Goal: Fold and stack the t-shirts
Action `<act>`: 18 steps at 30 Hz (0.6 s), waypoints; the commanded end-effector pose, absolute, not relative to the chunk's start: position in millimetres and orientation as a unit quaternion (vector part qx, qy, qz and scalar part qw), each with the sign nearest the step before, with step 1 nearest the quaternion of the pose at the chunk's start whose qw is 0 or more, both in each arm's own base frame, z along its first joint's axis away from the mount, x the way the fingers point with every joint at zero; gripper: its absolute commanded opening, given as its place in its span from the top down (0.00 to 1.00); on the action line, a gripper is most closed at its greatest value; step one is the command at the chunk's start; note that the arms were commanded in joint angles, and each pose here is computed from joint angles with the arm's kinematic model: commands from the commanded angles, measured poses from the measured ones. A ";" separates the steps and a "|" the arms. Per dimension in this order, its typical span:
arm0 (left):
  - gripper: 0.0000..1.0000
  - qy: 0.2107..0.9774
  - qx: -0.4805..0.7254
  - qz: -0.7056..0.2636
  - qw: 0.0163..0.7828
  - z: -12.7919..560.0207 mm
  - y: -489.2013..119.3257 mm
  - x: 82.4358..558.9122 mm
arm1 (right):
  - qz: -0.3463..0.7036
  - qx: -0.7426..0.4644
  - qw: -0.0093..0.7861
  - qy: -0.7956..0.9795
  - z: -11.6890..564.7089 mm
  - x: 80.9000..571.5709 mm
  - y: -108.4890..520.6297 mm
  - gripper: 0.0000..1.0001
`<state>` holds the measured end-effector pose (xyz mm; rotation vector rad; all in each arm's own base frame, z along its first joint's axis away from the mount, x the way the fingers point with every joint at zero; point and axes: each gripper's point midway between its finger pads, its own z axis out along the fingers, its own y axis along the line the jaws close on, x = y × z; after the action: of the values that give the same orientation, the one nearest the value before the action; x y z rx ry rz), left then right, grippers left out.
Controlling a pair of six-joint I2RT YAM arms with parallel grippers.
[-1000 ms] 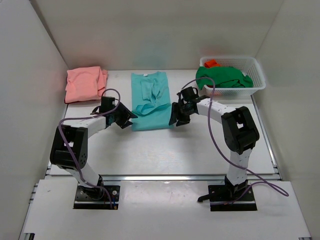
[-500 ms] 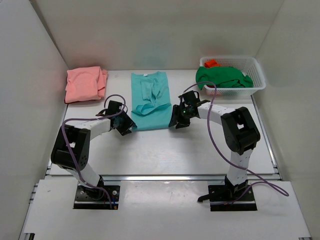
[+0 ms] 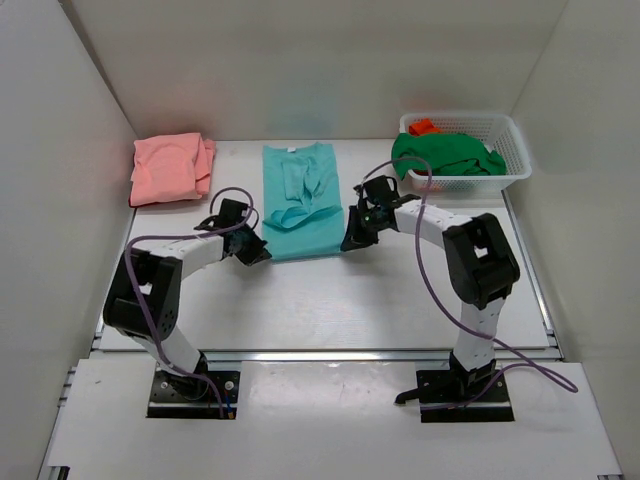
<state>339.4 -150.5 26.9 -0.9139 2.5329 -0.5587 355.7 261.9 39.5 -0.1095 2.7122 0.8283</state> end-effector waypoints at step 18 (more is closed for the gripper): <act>1.00 0.890 -0.276 -0.291 0.215 112.1 -156.8 238.7 | 0.345 -0.077 0.200 0.914 123.7 227.0 234.4 1.00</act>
<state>253.7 -158.1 94.3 -0.7857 2.4956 -0.7842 241.1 235.1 105.4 -0.2183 2.5990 0.9198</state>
